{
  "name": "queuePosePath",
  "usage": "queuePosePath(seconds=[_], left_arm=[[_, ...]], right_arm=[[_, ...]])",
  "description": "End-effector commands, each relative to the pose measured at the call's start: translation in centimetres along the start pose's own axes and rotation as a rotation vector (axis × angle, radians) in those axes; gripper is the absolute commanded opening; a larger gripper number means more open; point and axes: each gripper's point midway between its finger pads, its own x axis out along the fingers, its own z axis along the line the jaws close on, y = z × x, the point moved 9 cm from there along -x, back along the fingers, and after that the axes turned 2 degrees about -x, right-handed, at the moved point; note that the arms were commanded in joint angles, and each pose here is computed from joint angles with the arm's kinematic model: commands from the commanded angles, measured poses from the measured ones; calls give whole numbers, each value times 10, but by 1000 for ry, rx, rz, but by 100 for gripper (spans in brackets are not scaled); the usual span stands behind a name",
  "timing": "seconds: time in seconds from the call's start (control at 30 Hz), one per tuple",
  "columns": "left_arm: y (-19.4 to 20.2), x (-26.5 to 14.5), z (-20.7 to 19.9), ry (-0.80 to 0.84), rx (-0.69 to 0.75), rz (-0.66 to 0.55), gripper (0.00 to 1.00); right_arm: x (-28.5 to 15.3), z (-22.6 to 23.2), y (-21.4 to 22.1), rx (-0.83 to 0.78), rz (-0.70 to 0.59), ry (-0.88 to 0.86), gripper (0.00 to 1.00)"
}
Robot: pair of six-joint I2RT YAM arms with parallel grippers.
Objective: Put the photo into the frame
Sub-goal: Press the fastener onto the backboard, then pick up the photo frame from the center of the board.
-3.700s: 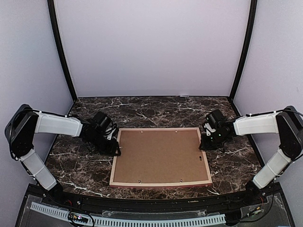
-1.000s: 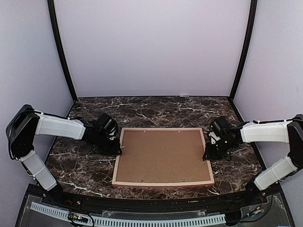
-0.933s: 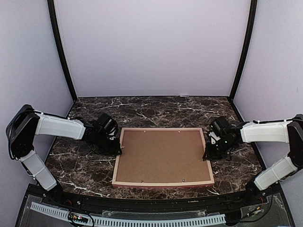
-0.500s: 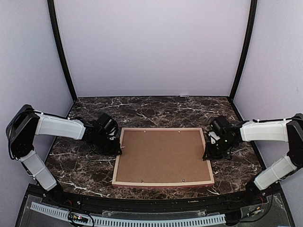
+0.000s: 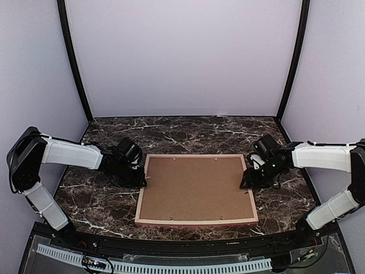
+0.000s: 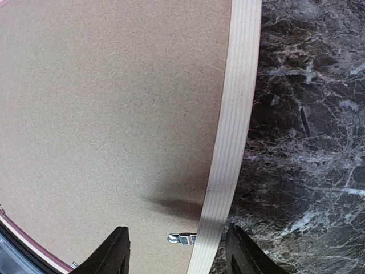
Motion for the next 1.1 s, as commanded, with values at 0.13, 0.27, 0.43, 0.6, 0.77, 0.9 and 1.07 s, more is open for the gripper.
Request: queuePosePath(seconds=[0.13,0.27,0.43,0.6,0.77,0.9,1.07], left_arm=[[8,-6,1,-10,15,6,23],[5,-8,0,-10,21,-12,24],[2,-12,-1,-13,29,-39,24],[3,-12,0,-12,28,-48,24],[-1,-13,-3,-9,30,-62,24],[-3,-11,-3,-20,37,-65,24],[-12,-10,-1,-69,57,-99,25]], right_arm=[[-9,1,20,57,-9,-38,58],[-7,-1,31,93,-4,-14,56],[-8,-5,45,128,-12,30,54],[0,-7,59,141,8,15,44],[6,-7,64,131,26,14,33],[8,-7,62,124,14,13,29],[19,-4,52,114,0,18,26]])
